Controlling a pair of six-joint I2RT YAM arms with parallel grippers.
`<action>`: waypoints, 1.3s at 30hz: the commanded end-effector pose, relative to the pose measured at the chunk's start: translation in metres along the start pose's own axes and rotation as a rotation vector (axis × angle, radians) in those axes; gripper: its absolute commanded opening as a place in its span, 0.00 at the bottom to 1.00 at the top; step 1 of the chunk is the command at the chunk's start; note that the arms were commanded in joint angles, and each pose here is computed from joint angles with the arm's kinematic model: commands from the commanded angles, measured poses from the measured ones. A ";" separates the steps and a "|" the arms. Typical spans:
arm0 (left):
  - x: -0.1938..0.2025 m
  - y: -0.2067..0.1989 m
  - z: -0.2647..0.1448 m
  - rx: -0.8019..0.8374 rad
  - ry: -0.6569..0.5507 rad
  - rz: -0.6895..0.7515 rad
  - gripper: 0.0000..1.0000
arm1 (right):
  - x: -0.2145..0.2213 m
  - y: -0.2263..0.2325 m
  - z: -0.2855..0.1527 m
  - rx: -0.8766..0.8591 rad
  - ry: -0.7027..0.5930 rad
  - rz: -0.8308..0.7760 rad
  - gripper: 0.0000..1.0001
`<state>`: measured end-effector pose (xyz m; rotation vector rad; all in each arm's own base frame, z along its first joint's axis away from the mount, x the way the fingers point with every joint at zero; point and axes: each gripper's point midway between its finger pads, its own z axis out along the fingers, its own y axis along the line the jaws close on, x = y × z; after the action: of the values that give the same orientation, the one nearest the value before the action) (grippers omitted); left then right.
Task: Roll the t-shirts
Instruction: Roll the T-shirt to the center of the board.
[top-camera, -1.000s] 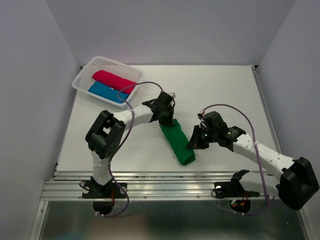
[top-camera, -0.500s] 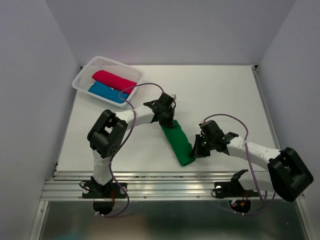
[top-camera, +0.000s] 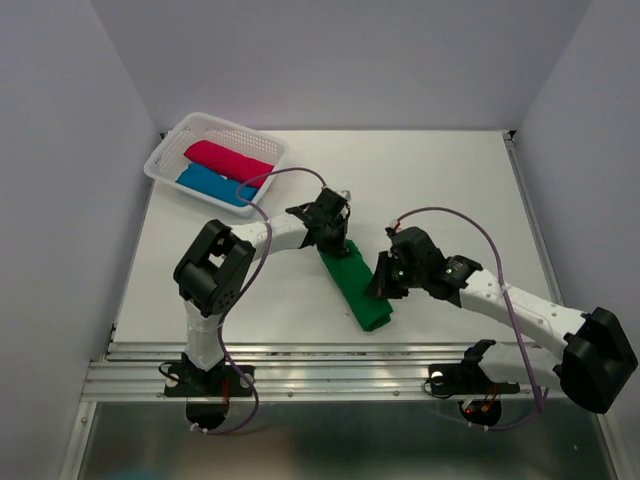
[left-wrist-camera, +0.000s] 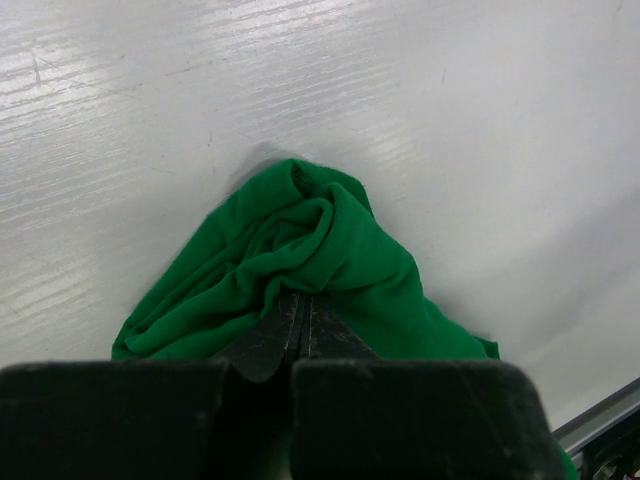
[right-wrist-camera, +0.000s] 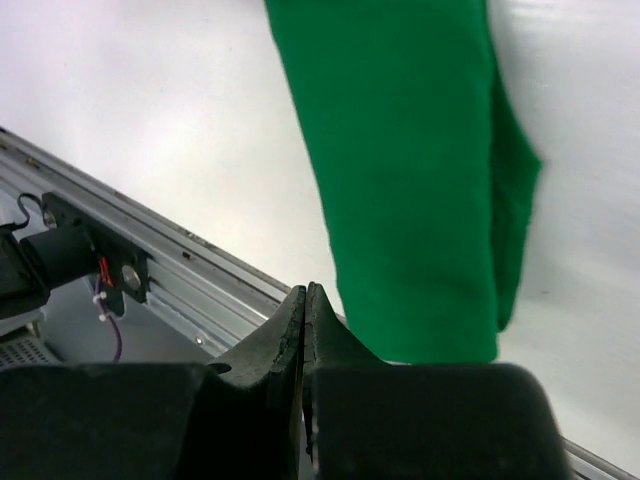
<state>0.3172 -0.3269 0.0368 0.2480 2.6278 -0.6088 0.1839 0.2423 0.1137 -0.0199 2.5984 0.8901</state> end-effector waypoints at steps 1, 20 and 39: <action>0.014 0.021 -0.003 -0.073 0.029 0.003 0.00 | 0.021 0.001 0.017 0.000 0.039 0.034 0.03; 0.053 0.041 -0.029 -0.079 0.042 -0.092 0.00 | 0.052 -0.111 0.029 0.432 0.038 0.047 0.01; 0.049 0.065 -0.103 -0.233 -0.083 -0.158 0.18 | -0.029 -0.102 0.011 0.647 -0.106 -0.166 0.04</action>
<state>0.2471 -0.2334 0.0506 -0.0225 2.6707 -0.4445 0.2138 0.1753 0.0408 0.0388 2.6765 0.0832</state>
